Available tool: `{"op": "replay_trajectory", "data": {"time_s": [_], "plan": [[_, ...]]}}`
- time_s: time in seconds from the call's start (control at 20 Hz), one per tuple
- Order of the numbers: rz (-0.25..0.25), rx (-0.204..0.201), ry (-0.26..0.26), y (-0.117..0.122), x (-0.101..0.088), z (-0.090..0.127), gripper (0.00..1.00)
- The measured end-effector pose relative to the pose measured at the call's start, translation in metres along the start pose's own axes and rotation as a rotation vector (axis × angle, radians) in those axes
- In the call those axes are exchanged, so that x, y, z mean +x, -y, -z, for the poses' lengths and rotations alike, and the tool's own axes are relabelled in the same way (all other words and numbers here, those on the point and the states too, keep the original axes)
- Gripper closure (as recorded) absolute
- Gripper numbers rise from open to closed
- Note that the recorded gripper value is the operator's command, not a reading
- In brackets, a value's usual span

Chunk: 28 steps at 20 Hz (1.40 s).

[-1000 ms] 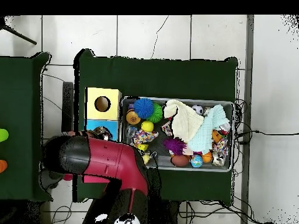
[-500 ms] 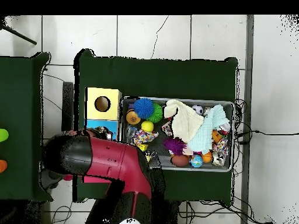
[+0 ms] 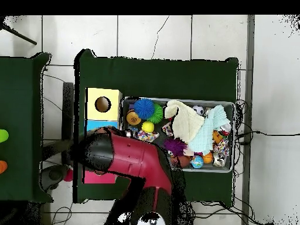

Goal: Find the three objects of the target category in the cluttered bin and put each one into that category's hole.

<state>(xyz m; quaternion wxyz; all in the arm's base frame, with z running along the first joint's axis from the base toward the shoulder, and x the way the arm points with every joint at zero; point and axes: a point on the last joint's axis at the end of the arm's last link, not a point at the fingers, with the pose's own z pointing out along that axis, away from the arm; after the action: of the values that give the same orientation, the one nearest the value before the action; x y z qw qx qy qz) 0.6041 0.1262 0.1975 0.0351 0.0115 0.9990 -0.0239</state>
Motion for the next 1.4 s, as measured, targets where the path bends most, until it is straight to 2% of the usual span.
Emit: {"op": "replay_trajectory", "data": {"time_s": [0.05,0.2,0.55,0.65,0.85,1.4], "plan": [[-0.006,0.024,0.021,0.019,-0.004,-0.008,0.0],[-0.009,0.057,0.064,0.044,-0.011,-0.02,0.0],[0.002,0.103,0.172,0.08,-0.025,-0.045,0.0],[0.006,0.105,0.202,0.084,-0.028,-0.053,0.0],[0.012,0.096,0.228,0.082,-0.03,-0.065,0.0],[0.024,0.041,0.19,0.061,-0.015,-0.093,0.0]]}}
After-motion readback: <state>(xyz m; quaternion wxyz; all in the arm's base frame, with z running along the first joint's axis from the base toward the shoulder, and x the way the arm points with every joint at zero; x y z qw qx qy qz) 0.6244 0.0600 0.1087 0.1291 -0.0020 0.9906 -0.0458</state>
